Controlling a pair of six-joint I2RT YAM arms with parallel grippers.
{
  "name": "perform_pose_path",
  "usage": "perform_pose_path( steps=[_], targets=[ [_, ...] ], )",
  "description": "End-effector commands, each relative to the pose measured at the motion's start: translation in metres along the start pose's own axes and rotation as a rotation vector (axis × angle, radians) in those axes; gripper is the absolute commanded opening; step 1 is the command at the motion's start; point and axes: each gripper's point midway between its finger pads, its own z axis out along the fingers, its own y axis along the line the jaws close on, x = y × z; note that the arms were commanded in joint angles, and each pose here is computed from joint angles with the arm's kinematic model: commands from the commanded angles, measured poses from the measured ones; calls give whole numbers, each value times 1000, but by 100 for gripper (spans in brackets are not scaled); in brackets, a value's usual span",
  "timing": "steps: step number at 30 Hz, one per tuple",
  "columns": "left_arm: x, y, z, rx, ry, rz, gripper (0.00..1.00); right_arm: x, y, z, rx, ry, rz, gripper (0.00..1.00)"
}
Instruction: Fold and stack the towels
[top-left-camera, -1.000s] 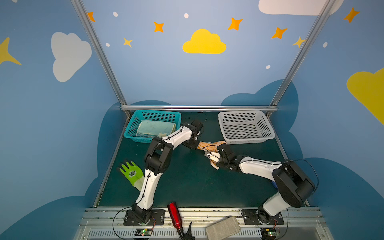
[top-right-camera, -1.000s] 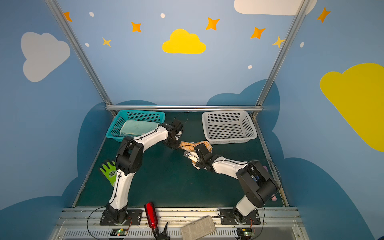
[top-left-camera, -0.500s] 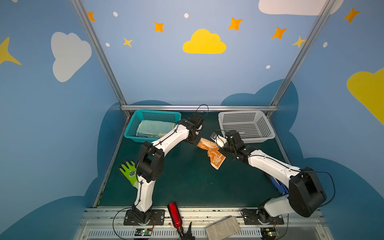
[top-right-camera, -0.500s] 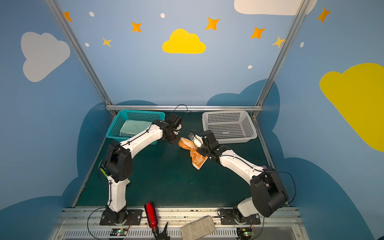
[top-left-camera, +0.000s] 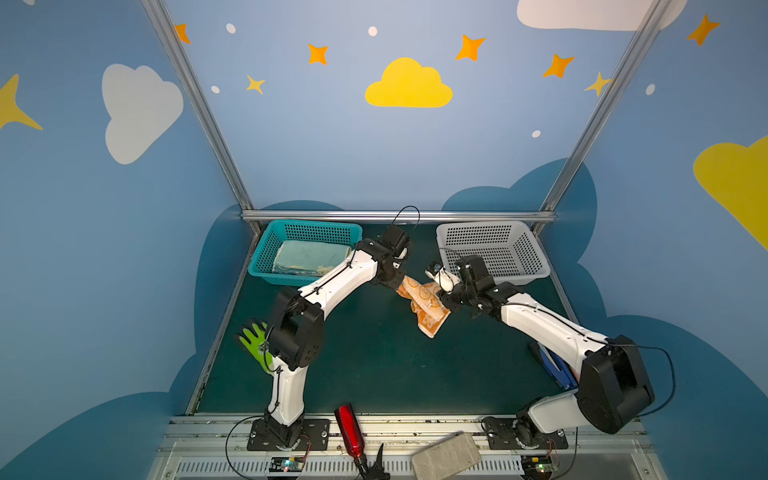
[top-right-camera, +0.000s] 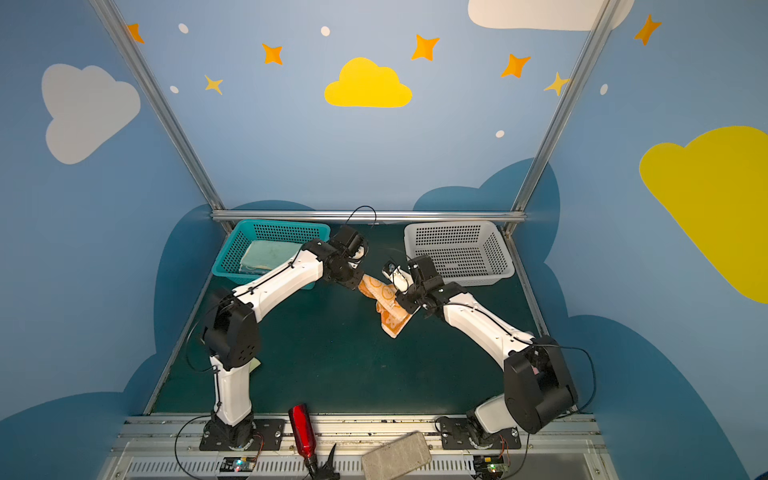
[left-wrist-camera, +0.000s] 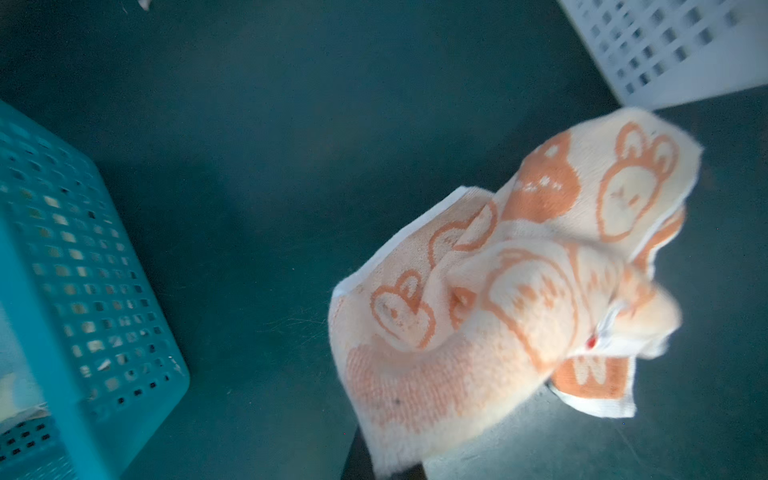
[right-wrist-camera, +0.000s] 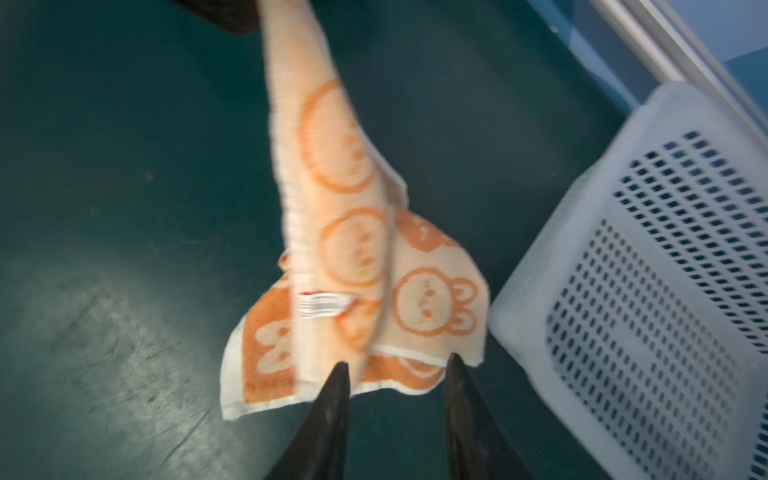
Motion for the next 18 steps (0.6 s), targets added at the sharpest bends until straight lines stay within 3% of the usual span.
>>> perform_pose_path(
  steps=[1, 2, 3, 4, 6, 10, 14, 18],
  targets=[
    [8, 5, 20, -25, 63, -13, 6, 12, 37, 8, -35, -34, -243, 43],
    [9, 6, 25, -28, 76, -13, 5, 13, 42, 10, -33, -44, -274, 44],
    [12, 6, 31, -32, 94, -15, 5, 15, 45, 12, -36, -45, -283, 51],
    [14, 7, 35, -36, 109, -16, 5, 16, 44, 14, -28, -37, -270, 66],
    [16, 7, 42, -36, 126, -18, 5, 20, 36, 17, 6, -2, -229, 76],
    [19, 7, 48, -23, 138, -23, 5, 25, 13, 22, 81, 44, -174, 77],
    [19, 8, 48, -17, 137, -28, 5, 27, -6, 20, 39, 51, -53, 73],
    [18, 8, 48, -5, 132, -35, 5, 35, -17, 26, 32, 80, -45, 71]
  ],
)
